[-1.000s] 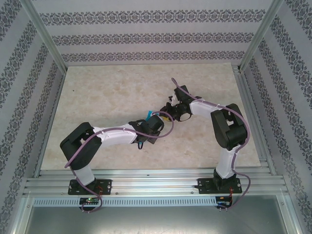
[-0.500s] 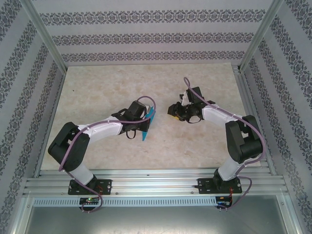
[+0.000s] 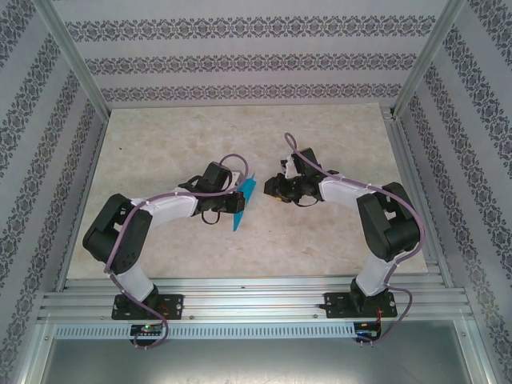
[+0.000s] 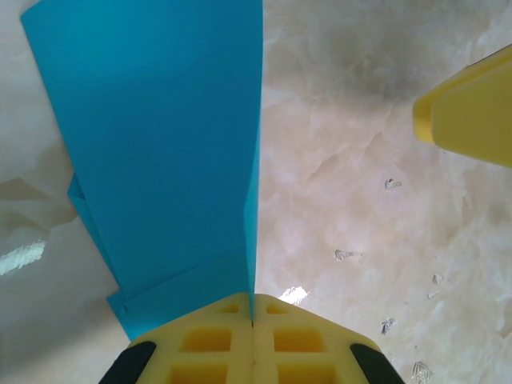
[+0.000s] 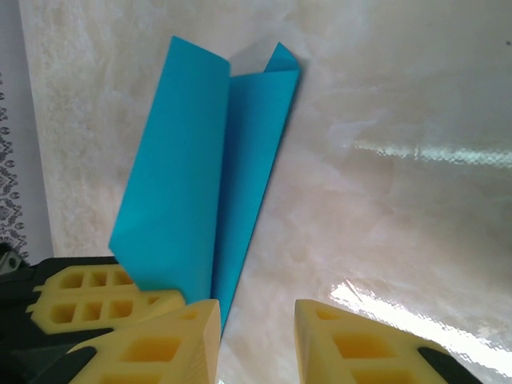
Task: Fold a paper plane with a square sheet of paper (fold left side to right side)
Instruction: Fold the wing for the fifth time at the center of the table.
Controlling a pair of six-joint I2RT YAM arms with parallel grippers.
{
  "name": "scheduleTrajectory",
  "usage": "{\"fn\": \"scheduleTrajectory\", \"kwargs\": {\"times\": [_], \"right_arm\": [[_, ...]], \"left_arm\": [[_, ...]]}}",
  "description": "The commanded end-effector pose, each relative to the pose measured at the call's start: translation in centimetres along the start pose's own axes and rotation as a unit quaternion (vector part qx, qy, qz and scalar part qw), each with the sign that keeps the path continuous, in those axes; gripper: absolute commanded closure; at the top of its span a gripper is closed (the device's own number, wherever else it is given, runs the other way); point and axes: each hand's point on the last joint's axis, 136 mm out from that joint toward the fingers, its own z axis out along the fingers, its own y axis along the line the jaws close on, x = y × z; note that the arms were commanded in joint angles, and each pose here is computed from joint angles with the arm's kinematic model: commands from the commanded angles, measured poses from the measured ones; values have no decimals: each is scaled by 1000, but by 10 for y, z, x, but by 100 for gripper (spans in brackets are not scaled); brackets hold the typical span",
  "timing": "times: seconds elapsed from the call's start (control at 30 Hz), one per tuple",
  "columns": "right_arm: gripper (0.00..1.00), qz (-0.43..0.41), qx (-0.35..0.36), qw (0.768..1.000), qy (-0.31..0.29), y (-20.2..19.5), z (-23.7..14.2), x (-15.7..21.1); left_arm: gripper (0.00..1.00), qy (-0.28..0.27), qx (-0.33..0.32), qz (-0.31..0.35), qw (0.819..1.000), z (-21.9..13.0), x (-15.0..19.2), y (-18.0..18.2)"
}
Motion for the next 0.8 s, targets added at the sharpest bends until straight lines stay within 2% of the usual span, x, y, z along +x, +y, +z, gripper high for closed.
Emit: {"fn": "scheduleTrajectory", "kwargs": {"times": [0.0,0.57,0.77], "right_arm": [[69,-6,-8,1000,-3,-1,5,3],[69,-10,-11,1000,-16,-6,14,5],[83,19,-40,998,-49,2,29,-17]], "left_arm": [[97,7,63,-8,998,7,-3,-7],[96,23,106,-30,994,14,-8,6],[96,13,111,-32,993,10,-15,1]]}}
